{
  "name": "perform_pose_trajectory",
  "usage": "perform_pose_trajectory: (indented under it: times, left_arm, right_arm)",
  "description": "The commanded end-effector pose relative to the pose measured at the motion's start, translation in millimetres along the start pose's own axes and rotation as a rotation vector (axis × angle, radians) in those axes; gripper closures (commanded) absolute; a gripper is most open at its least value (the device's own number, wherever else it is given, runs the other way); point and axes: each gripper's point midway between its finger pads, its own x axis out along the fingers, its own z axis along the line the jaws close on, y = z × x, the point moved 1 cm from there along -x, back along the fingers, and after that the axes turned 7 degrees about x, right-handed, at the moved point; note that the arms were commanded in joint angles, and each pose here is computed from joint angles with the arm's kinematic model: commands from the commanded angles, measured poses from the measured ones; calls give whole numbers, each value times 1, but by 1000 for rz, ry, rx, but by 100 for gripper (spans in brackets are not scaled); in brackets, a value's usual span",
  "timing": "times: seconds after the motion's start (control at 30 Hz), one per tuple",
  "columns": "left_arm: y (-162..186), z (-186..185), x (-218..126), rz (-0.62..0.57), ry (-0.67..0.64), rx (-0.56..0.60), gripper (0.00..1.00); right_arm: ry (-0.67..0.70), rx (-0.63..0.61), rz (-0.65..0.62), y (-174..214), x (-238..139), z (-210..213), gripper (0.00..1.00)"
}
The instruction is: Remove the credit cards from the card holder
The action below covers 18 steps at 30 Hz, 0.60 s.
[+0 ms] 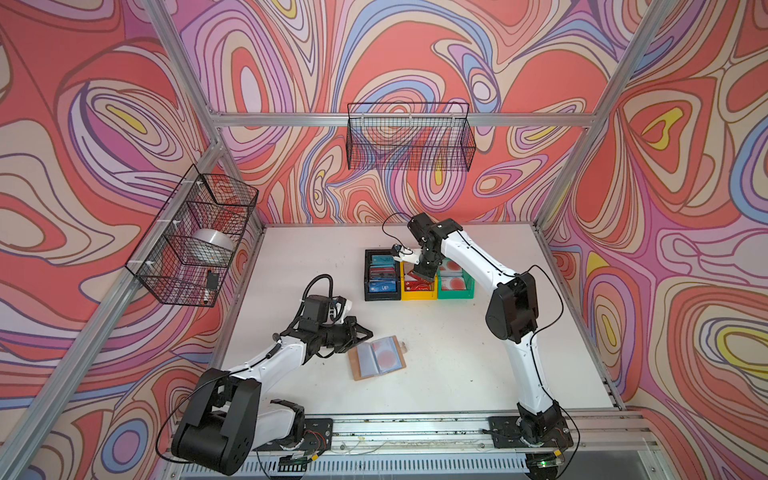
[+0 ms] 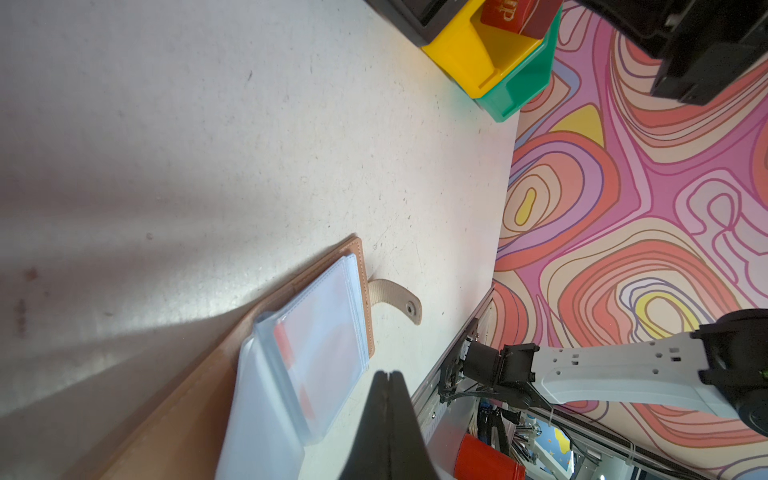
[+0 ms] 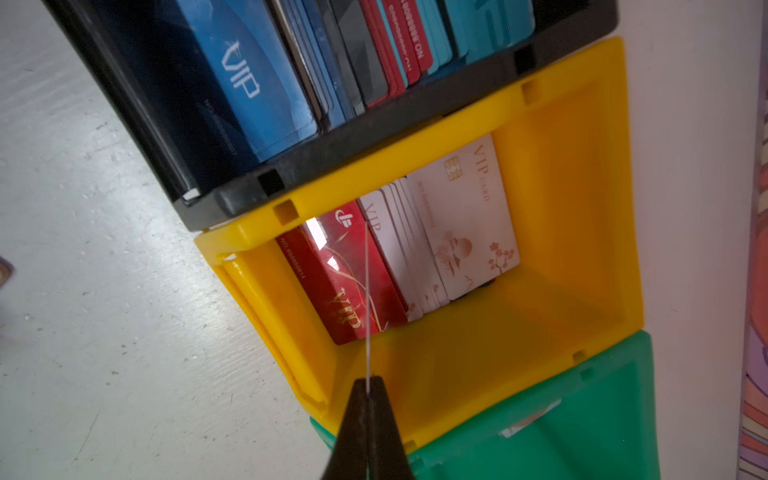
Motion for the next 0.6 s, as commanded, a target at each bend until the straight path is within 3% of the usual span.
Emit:
perform_pose_trajectory:
  times: [0.0, 0.57]
  left_arm:
    - [2, 2, 1, 4, 9, -5, 99]
    - [3, 5, 5, 18, 15, -10, 99]
  right_arm:
    - [-38, -54, 28, 5, 8, 12, 100]
    - [-85, -162, 44, 5, 19, 37, 100]
